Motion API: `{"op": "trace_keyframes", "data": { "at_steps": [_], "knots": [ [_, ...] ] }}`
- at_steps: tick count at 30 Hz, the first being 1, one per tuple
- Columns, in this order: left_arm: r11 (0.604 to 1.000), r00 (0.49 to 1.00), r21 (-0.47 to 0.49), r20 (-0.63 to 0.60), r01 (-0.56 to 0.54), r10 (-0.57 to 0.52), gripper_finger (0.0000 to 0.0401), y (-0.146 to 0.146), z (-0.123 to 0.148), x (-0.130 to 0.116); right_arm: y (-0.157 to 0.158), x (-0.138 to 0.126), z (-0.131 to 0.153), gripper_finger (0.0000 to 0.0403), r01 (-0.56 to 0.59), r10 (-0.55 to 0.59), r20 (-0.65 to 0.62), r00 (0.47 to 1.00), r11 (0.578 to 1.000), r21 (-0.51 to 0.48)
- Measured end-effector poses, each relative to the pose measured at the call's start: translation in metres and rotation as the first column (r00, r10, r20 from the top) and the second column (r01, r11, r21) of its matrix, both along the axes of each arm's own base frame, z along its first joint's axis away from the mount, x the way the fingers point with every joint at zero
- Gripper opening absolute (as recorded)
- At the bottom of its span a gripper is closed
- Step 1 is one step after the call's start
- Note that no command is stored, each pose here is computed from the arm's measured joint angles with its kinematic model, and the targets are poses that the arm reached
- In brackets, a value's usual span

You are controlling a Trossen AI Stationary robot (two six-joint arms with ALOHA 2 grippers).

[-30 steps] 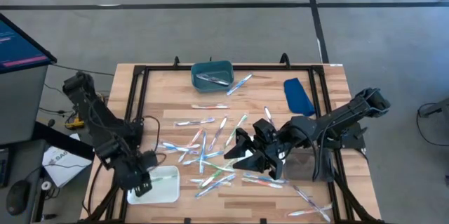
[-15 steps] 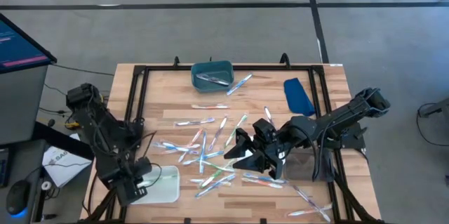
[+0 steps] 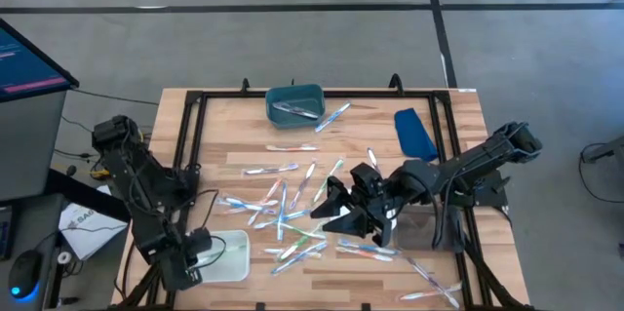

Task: Pick & Place Toothbrushes
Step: Put the green toothbrush into the bottom white bin

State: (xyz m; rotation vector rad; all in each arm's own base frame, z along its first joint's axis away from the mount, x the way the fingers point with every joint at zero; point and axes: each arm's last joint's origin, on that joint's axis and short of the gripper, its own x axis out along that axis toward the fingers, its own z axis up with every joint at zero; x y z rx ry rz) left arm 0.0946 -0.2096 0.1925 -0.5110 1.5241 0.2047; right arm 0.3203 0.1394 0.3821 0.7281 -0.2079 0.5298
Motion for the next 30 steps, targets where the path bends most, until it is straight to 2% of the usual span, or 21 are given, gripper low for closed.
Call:
{"op": "trace_keyframes", "data": {
  "at_steps": [6,11,14,16,19,30],
  "knots": [
    [1.000,1.000,-0.006,-0.002,-0.003,0.003,0.0000,0.000,0.000,0.000,0.001,0.000,0.000,0.0194,-0.002,0.002,-0.001,1.000,1.000,-0.001],
    [0.999,0.999,0.043,0.044,-0.025,0.023,0.0000,0.001,0.004,0.000,0.003,-0.001,0.000,0.0196,-0.009,0.009,-0.001,1.000,1.000,-0.001],
    [0.994,0.999,0.100,0.007,-0.049,0.048,0.0000,0.007,0.003,-0.003,0.004,-0.002,0.000,0.0196,-0.017,0.017,-0.001,1.000,1.000,-0.003],
    [0.991,0.996,0.120,-0.061,-0.053,0.060,0.0000,0.010,0.001,-0.006,0.006,-0.002,0.000,0.0195,-0.021,0.021,-0.001,1.000,1.000,-0.003],
    [0.993,0.988,0.106,-0.134,-0.058,0.072,0.0000,0.012,-0.003,-0.009,0.006,-0.002,-0.001,0.0194,-0.022,0.022,-0.005,1.000,1.000,-0.004],
    [0.999,0.993,0.019,-0.105,-0.047,0.048,0.0000,0.004,-0.002,-0.006,0.005,-0.002,-0.001,0.0194,-0.019,0.019,-0.004,1.000,1.000,-0.007]
  ]
}}
